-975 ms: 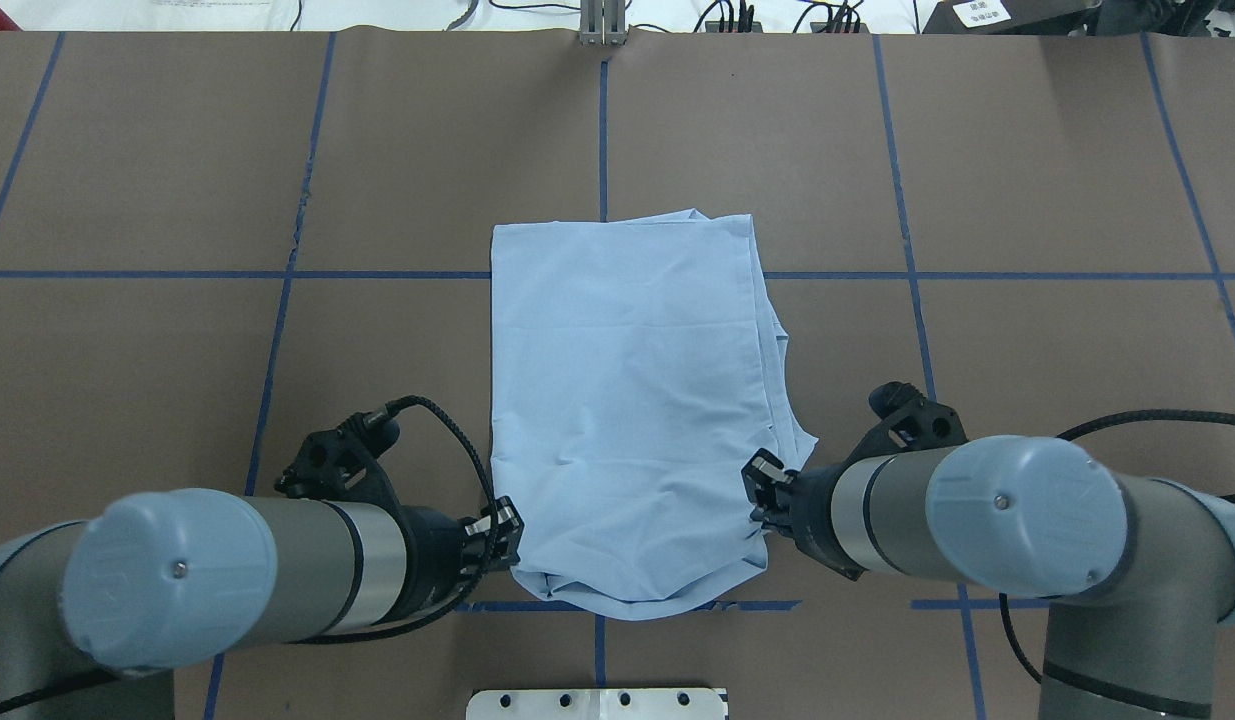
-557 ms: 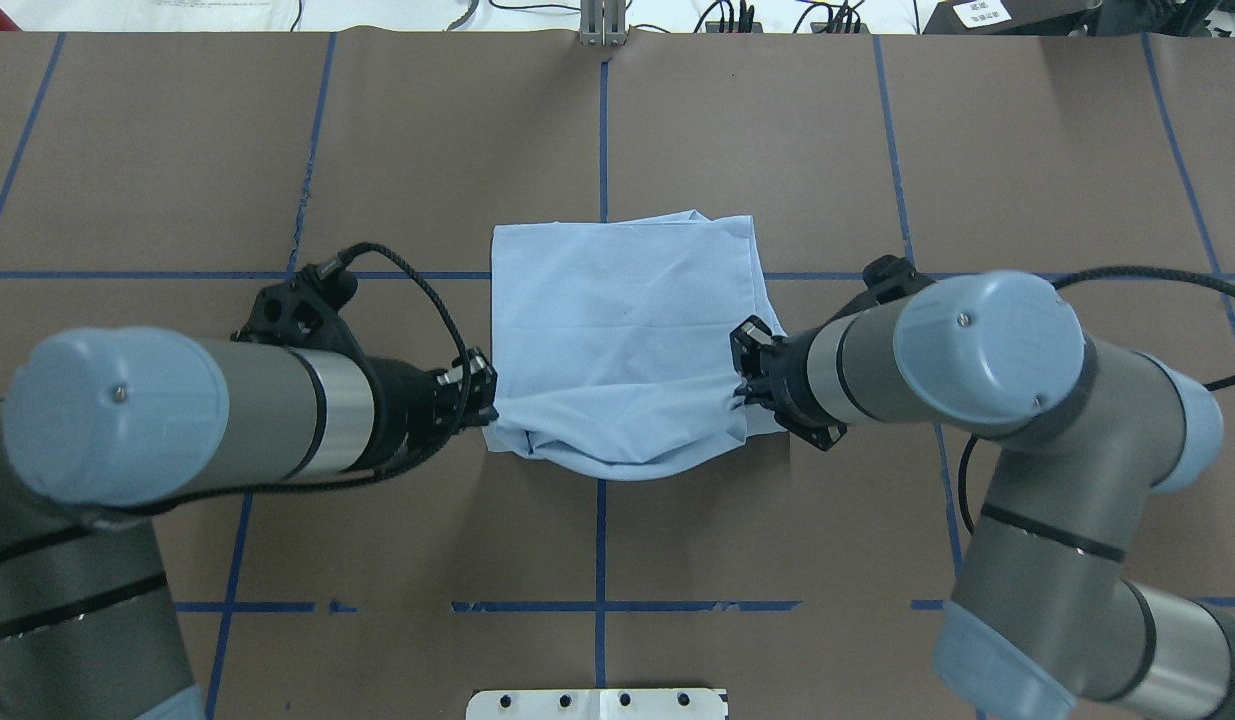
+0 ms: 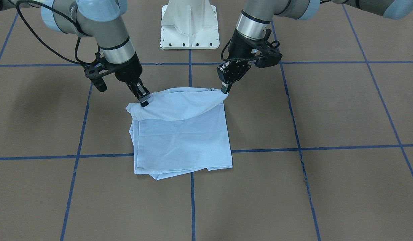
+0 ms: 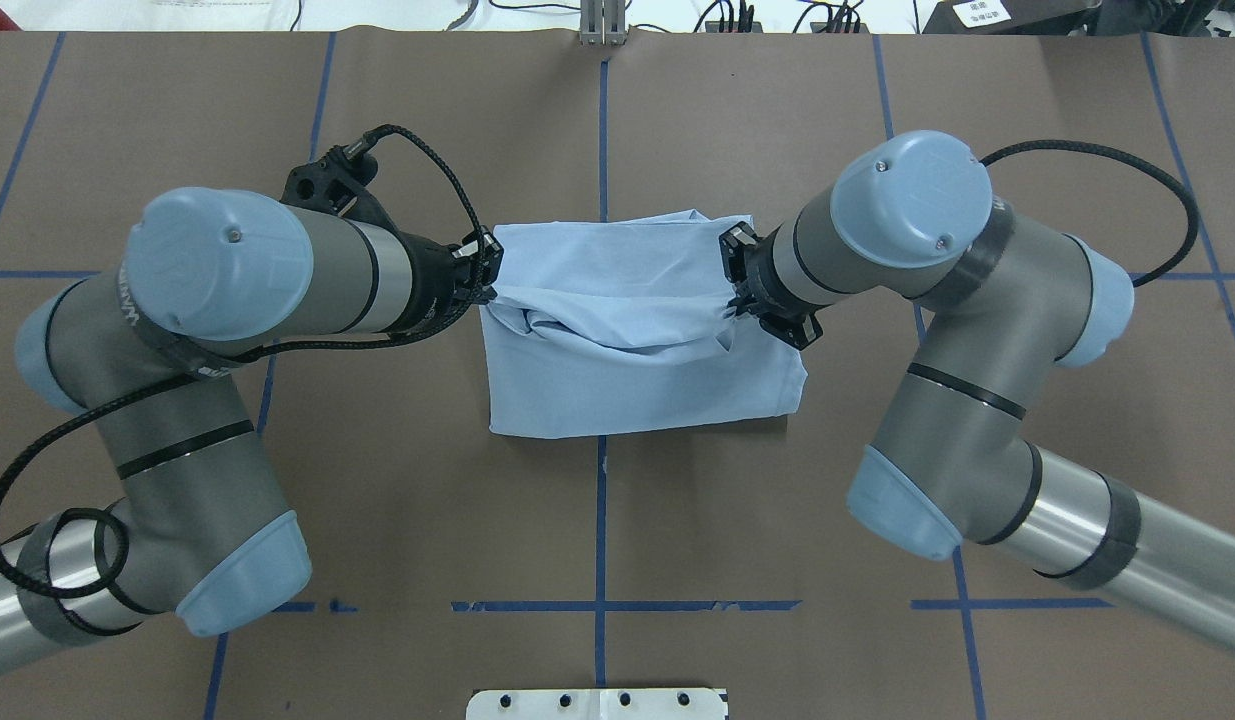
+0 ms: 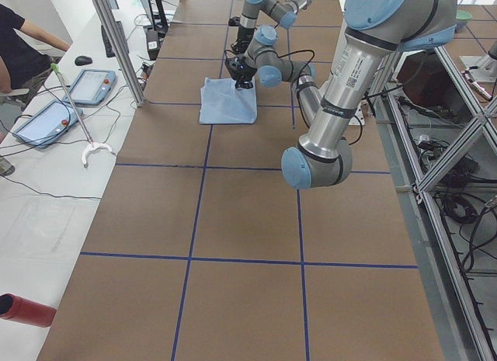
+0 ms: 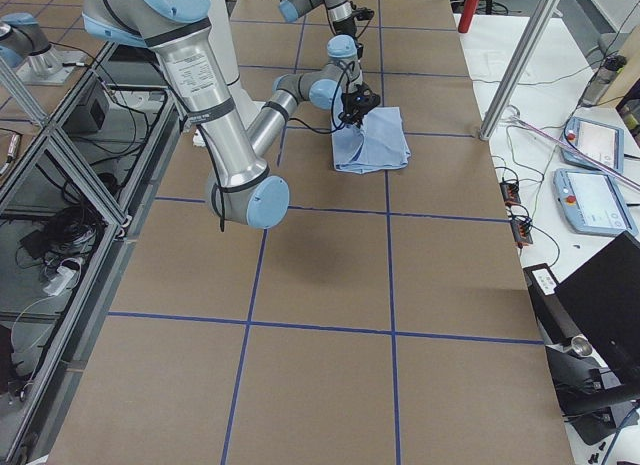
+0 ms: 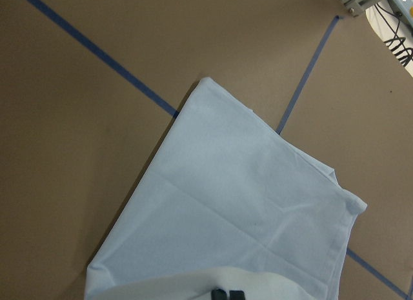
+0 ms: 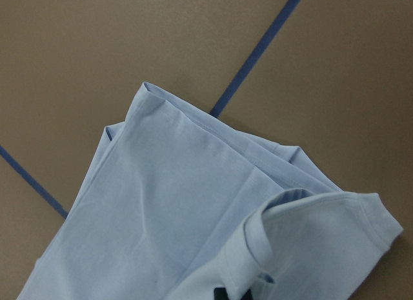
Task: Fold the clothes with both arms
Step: 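Lay the fold down, open both grippers and raise them away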
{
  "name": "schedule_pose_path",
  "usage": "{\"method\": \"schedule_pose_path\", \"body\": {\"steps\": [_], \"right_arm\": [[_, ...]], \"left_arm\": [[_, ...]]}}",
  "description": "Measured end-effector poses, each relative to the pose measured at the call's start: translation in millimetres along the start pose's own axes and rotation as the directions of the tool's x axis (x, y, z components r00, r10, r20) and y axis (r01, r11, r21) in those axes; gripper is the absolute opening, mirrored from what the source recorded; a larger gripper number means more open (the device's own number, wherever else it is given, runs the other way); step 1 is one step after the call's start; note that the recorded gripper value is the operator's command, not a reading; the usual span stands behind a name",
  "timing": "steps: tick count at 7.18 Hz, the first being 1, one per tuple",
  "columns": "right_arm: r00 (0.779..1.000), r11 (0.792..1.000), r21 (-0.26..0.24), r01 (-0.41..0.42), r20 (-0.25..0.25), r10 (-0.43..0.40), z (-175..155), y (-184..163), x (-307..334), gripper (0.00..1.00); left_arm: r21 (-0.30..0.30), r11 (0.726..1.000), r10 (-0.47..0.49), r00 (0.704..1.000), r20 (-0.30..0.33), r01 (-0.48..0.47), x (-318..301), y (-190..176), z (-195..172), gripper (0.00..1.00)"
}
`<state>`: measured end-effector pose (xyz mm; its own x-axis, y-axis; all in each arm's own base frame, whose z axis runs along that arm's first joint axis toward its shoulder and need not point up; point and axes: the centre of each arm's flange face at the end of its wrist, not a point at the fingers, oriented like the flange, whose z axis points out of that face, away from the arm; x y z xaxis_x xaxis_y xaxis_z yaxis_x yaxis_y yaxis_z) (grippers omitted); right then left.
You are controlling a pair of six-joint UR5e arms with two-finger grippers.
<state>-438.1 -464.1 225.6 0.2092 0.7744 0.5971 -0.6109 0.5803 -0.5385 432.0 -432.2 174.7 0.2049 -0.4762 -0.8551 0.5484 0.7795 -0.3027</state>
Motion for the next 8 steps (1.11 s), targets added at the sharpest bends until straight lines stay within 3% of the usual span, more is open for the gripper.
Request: {"method": "schedule_pose_path", "body": {"steps": [1,2,3,4,5,7,8], "right_arm": [[1.0,1.0,0.002,-0.002,0.009,0.002,21,-14,-15,0.0],[1.0,1.0,0.005,0.011,0.016,-0.011,48,-32,-33,0.48],[0.999,0.999,0.011,0.045,0.014,-0.046,84,-47,-64,0.74],[0.994,0.994,0.024,0.106,0.012,-0.106,120,-65,-93,1.0],[0.978,0.978,0.032,0.207,0.011,-0.208,136,-96,-113,1.0],[0.945,0.945,-0.018,0.327,0.028,-0.327,113,-148,-135,0.98],[0.939,0.938,-0.038,0.344,0.042,-0.342,103,-147,-134,0.27]], "left_arm": [[0.024,1.0,0.015,1.0,0.008,-0.015,5,-16,22,0.0],[0.051,0.998,0.041,0.999,0.017,-0.042,9,-36,47,0.32],[0.083,0.993,0.076,0.997,0.03,-0.079,10,-65,81,0.53],[0.119,0.985,0.12,0.992,0.041,-0.124,8,-101,118,0.67],[0.152,0.974,0.165,0.985,0.039,-0.169,5,-137,141,0.7],[0.171,0.962,0.218,0.976,0.001,-0.215,12,-164,132,0.69],[0.149,0.963,0.229,0.973,-0.026,-0.222,14,-158,112,0.69]]}}
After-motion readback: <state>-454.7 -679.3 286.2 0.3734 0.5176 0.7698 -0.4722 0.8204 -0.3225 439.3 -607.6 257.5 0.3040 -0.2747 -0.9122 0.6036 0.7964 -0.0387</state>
